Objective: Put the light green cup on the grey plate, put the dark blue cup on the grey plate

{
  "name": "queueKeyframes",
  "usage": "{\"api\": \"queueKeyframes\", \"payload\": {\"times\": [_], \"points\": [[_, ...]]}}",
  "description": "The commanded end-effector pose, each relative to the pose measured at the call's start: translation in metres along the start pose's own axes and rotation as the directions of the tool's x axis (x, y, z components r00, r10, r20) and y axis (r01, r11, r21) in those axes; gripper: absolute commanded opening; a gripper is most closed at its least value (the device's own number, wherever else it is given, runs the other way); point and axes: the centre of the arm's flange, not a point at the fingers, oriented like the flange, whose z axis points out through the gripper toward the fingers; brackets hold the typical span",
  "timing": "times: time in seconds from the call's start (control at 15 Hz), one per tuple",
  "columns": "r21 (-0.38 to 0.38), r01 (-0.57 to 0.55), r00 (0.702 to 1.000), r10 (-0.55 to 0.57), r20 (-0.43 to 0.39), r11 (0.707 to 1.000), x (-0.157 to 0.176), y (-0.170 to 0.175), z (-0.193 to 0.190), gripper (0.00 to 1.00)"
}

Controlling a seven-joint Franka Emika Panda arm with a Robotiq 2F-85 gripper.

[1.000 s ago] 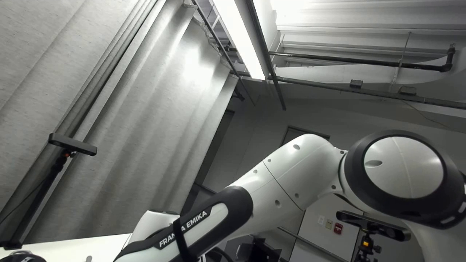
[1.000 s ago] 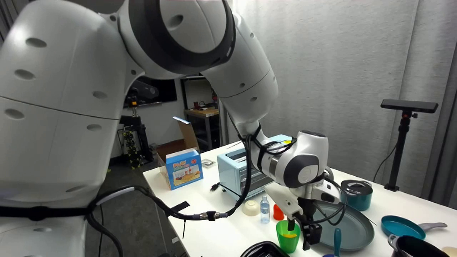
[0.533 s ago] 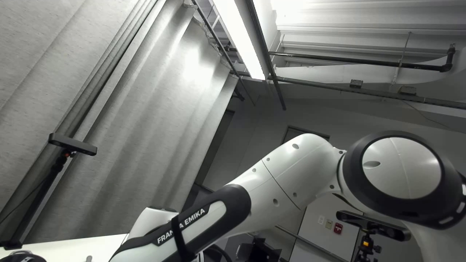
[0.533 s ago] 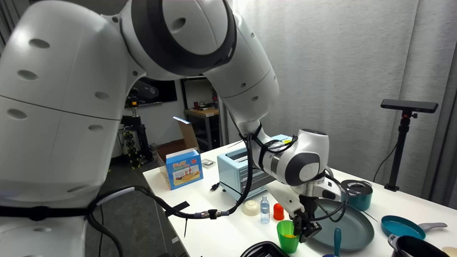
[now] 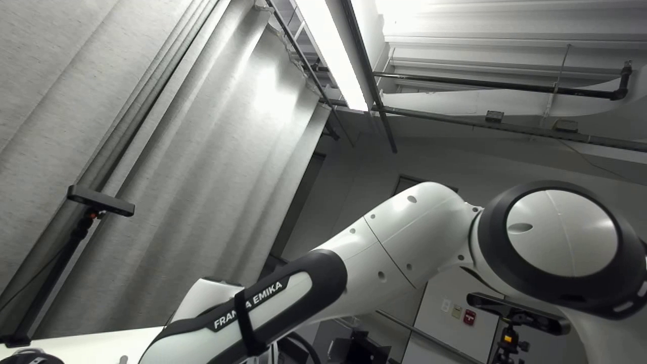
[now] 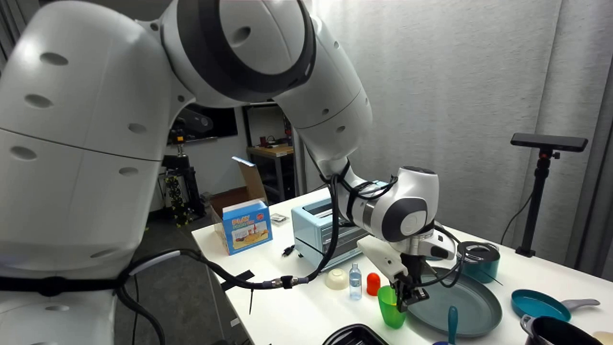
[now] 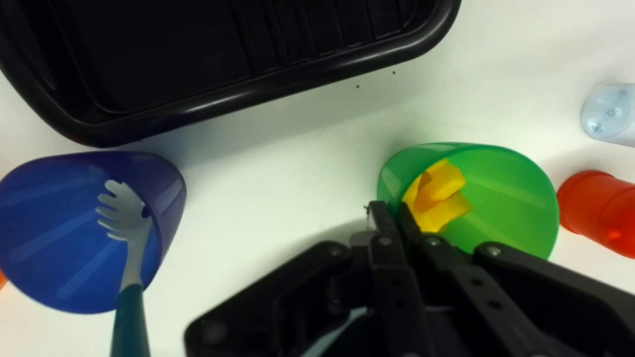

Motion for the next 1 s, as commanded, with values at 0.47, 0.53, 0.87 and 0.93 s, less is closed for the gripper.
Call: {"api": "queueKeyframes", "payload": {"times": [0.47,0.53,0.87,0.93], "points": [[0.027,-0.012,0.999,0.012,-0.037,1.0,0.026,-0.03,-0.054,0.01],[0.025,-0.01,0.999,0.011,-0.039,1.0,0.029,-0.032,-0.059,0.01],[0.025,-0.015,0.999,0.016,-0.046,1.0,0.049,-0.043,-0.073,0.01],[0.024,-0.02,0.999,0.021,-0.046,1.0,0.053,-0.046,-0.075,0.01]]}}
